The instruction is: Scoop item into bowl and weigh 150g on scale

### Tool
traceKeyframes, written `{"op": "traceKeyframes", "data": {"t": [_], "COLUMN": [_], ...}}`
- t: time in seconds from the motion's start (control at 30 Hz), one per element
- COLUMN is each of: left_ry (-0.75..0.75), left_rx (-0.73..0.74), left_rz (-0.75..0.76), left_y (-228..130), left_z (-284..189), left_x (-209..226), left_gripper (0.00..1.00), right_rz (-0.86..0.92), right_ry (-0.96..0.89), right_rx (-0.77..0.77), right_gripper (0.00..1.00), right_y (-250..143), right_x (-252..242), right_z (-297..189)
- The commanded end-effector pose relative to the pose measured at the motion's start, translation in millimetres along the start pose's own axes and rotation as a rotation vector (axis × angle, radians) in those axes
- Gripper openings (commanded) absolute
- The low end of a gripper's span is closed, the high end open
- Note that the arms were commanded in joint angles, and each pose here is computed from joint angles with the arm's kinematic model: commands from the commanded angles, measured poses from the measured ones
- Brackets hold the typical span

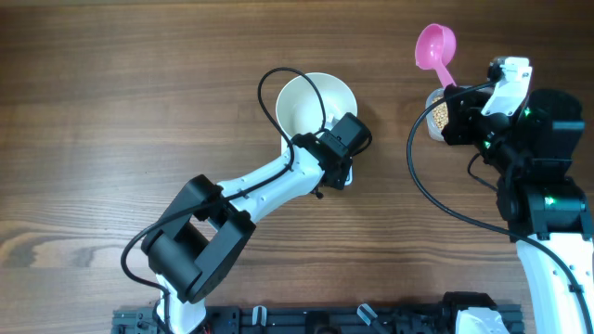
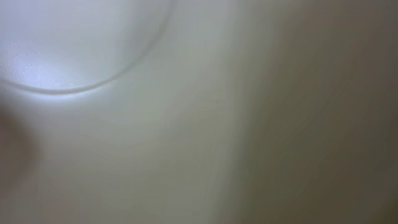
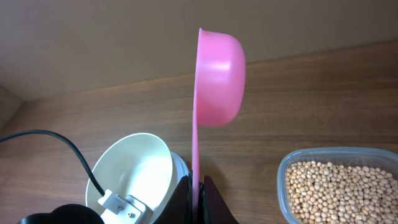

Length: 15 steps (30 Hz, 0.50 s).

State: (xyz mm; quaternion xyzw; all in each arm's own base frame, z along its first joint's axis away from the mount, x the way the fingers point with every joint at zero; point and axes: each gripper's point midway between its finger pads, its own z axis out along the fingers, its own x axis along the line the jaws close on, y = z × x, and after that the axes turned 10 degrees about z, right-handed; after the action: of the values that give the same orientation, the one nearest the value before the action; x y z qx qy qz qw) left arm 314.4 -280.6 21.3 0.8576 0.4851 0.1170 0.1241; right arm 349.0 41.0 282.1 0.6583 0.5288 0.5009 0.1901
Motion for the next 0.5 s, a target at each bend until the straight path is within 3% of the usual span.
{"op": "traceKeyframes", "data": {"t": [0.0, 0.47], "left_ry": [0.020, 0.051], "left_rx": [0.026, 0.011], "left_rz": [0.017, 0.016], "left_y": [-7.4, -4.1], "left_z": [10.7, 11.4], "left_x": [2.3, 7.4], "left_gripper": [0.04, 0.04], "right_rz": [-0.012, -0.015], "right_ry": [0.023, 0.023], "right_rx": [-0.004, -0.004], "right_gripper": [0.04, 0.04], "right_y": [4.3, 4.2], "right_x": [5.3, 5.2], "right_z": [-2.0, -2.0]}}
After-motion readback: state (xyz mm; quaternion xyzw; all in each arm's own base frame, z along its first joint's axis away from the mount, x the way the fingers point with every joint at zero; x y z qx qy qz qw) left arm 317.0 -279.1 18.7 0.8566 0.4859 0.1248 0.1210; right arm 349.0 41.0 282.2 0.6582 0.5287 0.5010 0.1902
